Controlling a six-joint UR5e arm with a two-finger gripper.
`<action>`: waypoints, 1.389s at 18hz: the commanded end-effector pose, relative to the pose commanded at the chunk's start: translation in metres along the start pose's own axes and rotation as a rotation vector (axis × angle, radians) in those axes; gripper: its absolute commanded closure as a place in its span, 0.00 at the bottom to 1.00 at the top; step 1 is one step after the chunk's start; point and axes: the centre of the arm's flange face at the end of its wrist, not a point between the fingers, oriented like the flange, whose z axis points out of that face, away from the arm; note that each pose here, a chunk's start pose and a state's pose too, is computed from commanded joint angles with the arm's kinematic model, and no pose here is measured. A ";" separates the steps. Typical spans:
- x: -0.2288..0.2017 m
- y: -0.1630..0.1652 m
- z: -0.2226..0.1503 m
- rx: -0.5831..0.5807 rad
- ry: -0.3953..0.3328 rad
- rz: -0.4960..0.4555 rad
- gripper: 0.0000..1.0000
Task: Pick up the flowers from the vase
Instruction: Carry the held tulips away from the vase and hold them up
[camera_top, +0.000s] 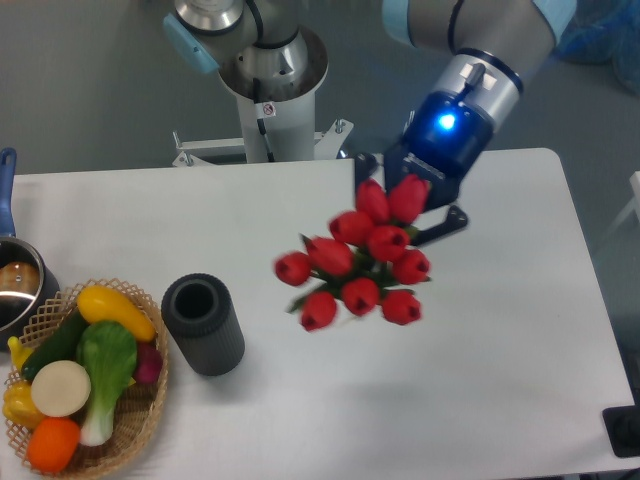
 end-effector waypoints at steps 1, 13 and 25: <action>-0.005 0.008 -0.007 -0.031 -0.021 0.002 0.81; -0.043 0.071 -0.062 -0.369 -0.175 0.031 0.86; -0.055 0.089 -0.071 -0.781 -0.025 0.150 0.85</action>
